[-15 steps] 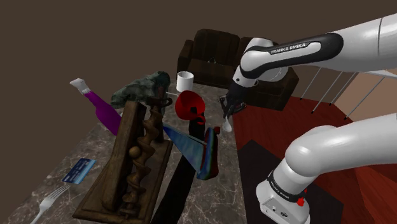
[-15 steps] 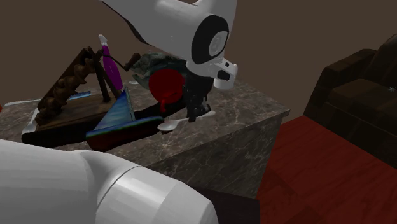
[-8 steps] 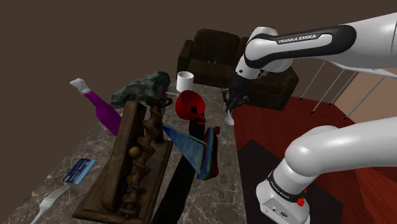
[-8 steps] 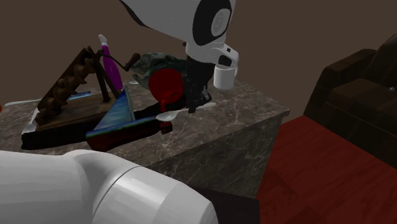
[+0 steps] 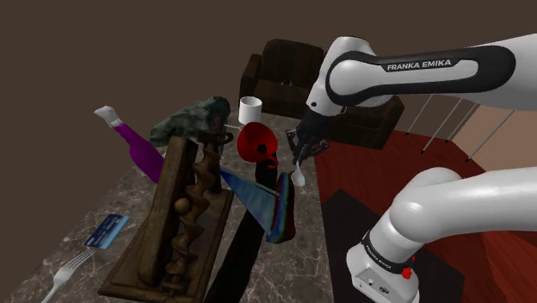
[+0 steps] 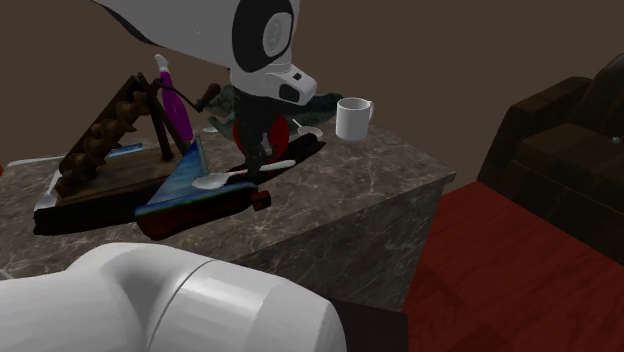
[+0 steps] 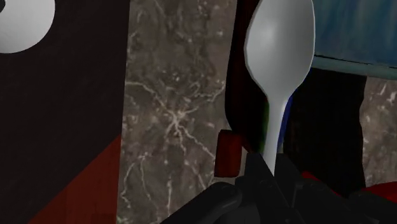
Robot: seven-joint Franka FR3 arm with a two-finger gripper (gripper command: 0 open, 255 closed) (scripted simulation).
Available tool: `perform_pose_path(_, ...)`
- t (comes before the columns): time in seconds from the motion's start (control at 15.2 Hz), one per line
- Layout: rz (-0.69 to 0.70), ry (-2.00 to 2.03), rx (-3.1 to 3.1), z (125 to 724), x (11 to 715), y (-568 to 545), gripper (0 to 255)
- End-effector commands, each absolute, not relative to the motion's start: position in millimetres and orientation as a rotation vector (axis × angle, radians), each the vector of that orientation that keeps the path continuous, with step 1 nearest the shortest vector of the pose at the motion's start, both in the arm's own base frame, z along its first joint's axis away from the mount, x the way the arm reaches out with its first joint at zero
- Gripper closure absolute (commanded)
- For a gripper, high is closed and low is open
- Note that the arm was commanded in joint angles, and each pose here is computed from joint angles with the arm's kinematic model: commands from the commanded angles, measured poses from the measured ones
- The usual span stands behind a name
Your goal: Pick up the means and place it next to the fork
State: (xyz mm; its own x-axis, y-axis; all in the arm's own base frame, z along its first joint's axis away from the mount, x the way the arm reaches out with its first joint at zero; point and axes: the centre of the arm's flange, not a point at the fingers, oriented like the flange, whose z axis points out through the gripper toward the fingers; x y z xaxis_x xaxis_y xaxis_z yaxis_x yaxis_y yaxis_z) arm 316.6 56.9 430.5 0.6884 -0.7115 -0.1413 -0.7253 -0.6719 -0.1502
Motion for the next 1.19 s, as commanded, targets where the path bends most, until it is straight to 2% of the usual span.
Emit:
perform_pose_path(0.0,0.105,1.166,-2.703,431.2,314.0,82.6,255)
perform_pose_path(1.12,0.105,1.166,-2.703,431.5,265.6,301.7,255)
